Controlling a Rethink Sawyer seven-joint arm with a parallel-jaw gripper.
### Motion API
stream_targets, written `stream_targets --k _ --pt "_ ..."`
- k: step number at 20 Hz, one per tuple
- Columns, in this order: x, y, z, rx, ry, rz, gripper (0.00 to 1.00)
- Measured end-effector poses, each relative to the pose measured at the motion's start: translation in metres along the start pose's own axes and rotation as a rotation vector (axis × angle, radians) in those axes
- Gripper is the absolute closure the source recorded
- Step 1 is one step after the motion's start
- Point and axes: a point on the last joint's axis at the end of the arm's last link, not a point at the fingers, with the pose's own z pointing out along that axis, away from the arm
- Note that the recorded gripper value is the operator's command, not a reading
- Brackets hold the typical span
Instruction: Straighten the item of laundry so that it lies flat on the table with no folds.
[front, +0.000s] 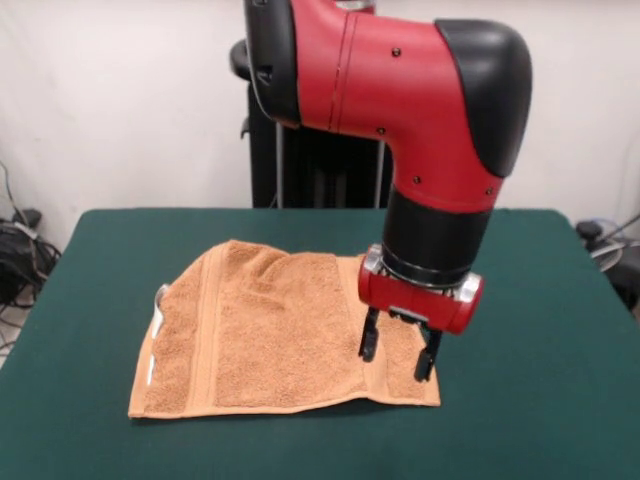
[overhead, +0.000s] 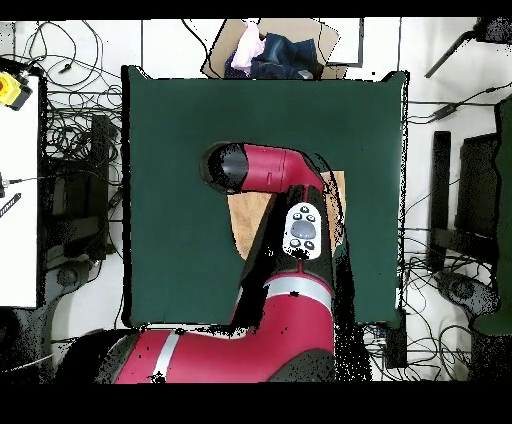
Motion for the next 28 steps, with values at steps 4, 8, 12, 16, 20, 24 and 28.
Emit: stream_targets --k 4,8,12,16,20,24,28 --pt "0.011 -0.002 0.0 -0.002 0.025 0.014 0.0" --pt "0.021 -0.004 0.006 0.003 0.047 0.016 0.0" --pt "0.033 -0.007 0.012 0.009 0.072 0.015 0.0" --pt "0.047 -0.011 0.019 0.018 0.103 0.014 0.0" --pt "0.056 -0.012 0.029 0.024 0.124 0.013 0.0" --pt "0.068 -0.014 0.048 0.035 0.158 0.01 0.0" --pt "0.077 -0.016 0.067 0.043 0.184 0.009 0.0"
